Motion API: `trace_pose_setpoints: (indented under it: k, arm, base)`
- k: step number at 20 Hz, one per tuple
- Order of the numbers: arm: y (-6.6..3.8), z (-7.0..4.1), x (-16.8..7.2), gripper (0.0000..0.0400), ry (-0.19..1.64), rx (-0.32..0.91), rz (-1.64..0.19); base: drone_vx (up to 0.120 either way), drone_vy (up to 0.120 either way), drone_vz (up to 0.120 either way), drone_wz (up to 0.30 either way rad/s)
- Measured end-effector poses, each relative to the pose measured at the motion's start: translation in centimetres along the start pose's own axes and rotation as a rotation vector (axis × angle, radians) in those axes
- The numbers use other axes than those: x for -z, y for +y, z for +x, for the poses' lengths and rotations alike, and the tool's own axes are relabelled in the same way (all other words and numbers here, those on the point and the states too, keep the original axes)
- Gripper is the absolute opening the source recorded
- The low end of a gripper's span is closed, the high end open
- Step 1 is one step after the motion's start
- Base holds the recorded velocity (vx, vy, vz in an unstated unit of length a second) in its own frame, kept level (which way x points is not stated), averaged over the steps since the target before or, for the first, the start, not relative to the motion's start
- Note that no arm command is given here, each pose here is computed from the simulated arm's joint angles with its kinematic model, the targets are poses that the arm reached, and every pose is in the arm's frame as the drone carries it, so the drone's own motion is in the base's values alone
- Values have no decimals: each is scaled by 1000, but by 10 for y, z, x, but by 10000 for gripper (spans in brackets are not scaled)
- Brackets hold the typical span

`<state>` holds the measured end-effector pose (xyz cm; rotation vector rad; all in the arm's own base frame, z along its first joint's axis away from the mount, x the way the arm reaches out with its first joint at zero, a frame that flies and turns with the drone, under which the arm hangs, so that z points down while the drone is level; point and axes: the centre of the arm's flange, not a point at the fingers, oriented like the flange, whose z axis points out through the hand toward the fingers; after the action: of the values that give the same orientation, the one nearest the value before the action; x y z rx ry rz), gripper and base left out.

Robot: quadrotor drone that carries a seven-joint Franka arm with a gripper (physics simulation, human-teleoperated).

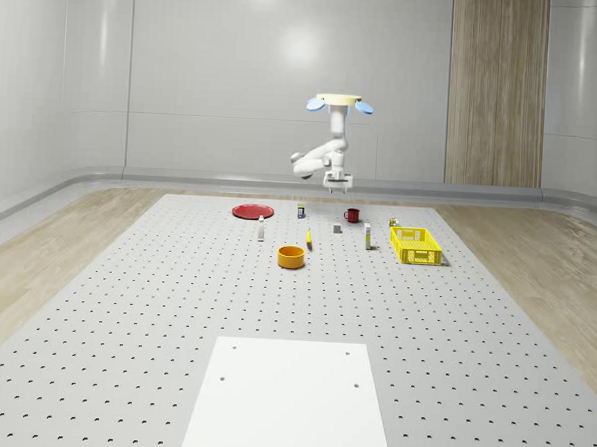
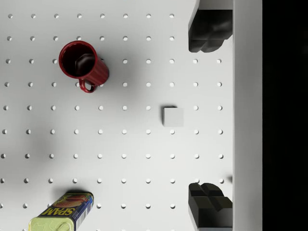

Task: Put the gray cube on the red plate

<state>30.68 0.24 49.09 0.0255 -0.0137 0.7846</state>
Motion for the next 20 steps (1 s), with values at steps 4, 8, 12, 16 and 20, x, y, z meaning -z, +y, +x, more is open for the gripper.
trace_pose_setpoints:
  k: [4,8,12,16,20]
  arm:
    - [-1,-1,0,400,10,0,-9]
    - [-1,-1,0,400,15,0,-14]
    - [-2,-2,0,400,17,0,-16]
    - [-2,-2,0,400,19,0,-17]
    - [-2,-2,0,400,19,0,-18]
  base:
    - [70,0,-120,0]
    - [0,0,-120,0]
    - [10,0,-120,0]
    - [60,0,-120,0]
    - [0,0,-120,0]
